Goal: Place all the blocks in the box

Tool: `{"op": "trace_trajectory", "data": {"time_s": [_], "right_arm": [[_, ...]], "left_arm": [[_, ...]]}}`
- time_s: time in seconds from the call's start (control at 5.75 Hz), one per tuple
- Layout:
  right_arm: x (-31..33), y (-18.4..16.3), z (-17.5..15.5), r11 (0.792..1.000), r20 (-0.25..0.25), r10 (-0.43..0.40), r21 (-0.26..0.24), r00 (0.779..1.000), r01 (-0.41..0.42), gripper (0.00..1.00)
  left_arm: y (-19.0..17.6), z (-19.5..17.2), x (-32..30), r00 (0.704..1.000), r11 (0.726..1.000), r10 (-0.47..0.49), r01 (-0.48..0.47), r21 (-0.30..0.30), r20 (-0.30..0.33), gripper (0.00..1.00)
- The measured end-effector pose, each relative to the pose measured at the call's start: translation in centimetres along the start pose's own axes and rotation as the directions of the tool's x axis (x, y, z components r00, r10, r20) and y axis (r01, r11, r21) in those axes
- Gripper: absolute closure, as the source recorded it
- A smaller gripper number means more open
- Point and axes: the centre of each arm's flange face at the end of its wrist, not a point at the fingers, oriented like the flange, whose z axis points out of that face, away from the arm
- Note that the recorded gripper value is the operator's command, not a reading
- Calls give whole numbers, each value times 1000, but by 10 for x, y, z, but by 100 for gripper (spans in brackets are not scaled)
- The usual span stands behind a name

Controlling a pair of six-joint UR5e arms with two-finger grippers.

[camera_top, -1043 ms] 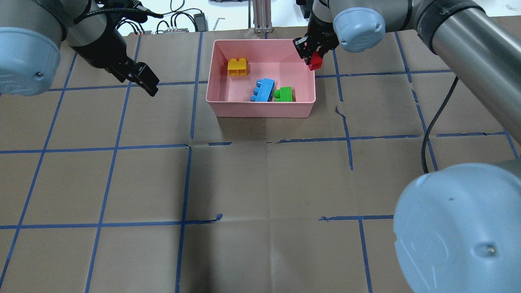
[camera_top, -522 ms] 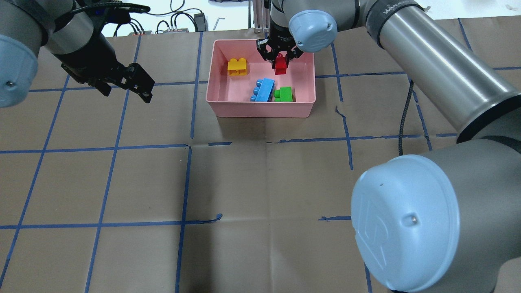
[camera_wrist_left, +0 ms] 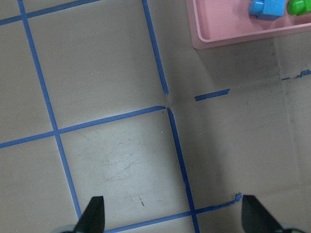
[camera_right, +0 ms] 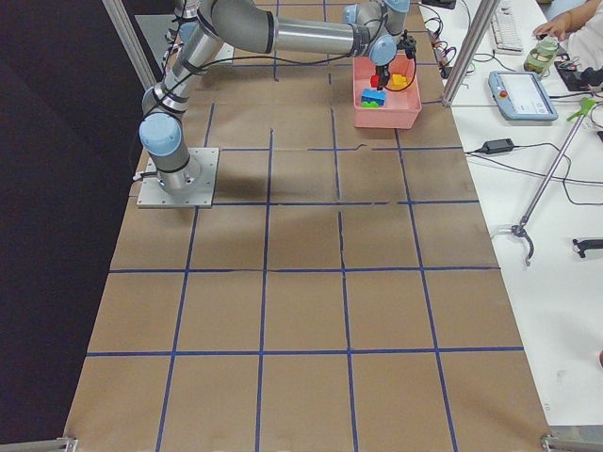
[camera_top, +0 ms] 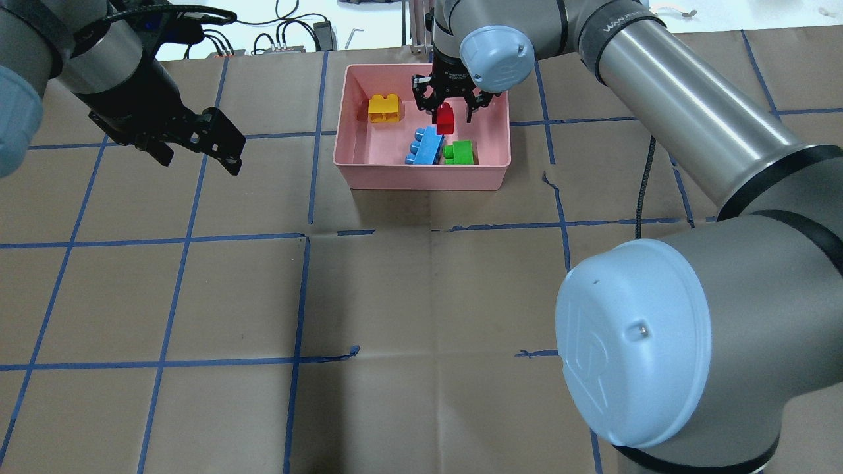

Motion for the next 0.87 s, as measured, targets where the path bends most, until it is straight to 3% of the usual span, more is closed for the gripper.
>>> {"op": "trace_trajectory", "data": {"time_s": [0.87], "right_arm": [[109, 52, -129, 980, -47, 154, -121, 987, -158, 1]], "left_arm": [[-4, 6, 6, 999, 999, -40, 40, -15, -9, 1]]}}
